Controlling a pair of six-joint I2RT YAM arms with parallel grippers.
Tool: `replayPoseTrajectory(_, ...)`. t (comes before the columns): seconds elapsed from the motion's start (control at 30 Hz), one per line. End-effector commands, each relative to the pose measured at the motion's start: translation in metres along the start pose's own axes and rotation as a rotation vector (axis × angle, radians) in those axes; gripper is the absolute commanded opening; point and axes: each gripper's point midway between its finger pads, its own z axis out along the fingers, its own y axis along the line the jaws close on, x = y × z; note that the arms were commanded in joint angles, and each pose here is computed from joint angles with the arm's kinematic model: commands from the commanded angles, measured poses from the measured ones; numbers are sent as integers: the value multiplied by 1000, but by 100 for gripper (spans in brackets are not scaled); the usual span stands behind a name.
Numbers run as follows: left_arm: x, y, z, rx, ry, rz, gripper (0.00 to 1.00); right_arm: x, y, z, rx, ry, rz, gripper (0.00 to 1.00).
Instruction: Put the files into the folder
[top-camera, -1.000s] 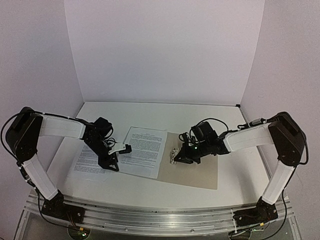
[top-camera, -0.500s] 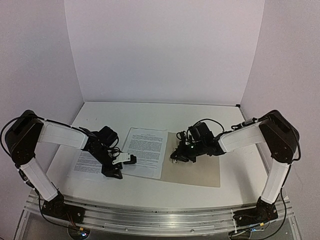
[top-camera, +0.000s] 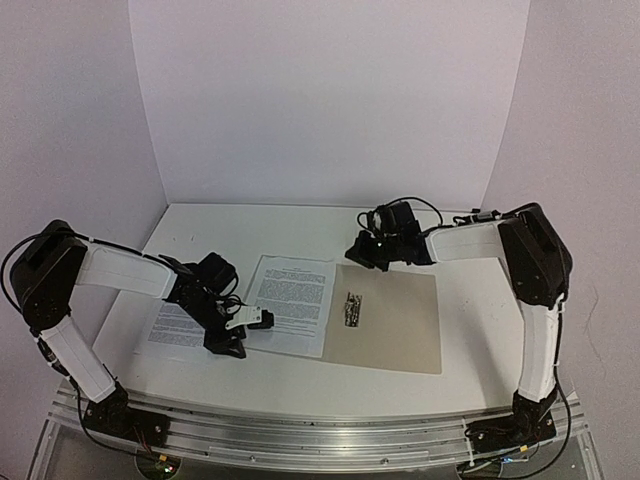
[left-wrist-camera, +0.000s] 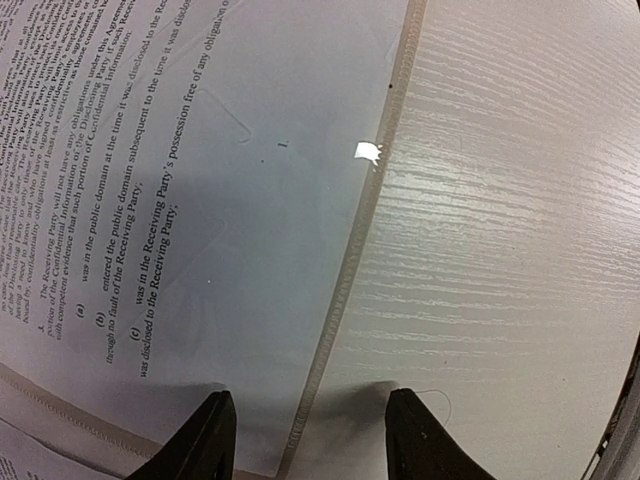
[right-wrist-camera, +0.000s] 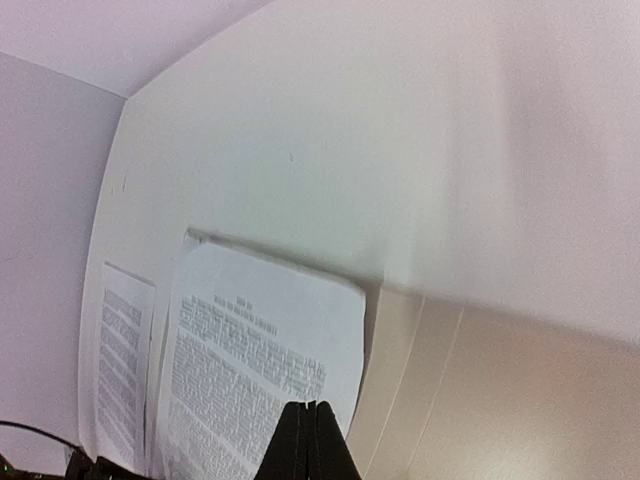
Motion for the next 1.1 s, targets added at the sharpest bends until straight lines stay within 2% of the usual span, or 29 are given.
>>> replayPoseTrajectory(0.0, -7, -6, -6, 13, -26, 9, 51, -43, 26, -2, -32, -33, -143, 0)
replayPoseTrajectory(0.17, -29, -5, -21, 39, -82, -13, 51, -10, 20, -38, -33, 18, -119, 0)
replayPoseTrajectory(0.33, -93, -18, -75, 146, -293, 62, 51, 26, 3, -62, -6, 71, -54, 0)
replayPoseTrajectory(0.43, -107, 0, -80, 107, -333, 32, 52, 50, -4, -71, -7, 102, 2, 0)
replayPoseTrajectory(0.53, -82, 48, -53, 7, -261, -104, 52, 84, -12, -72, -8, 154, 45, 0)
replayPoseTrajectory(0.63, -56, 75, -34, -104, -203, -107, 51, 109, -9, -73, -27, 183, 74, 0)
replayPoseTrajectory(0.87, -25, 52, -5, -85, -124, -79, 50, 144, 7, -58, -102, 221, 117, 0)
replayPoseTrajectory(1.07, -7, 31, 11, -45, -62, -97, 50, 135, 17, -47, -123, 198, 104, 0)
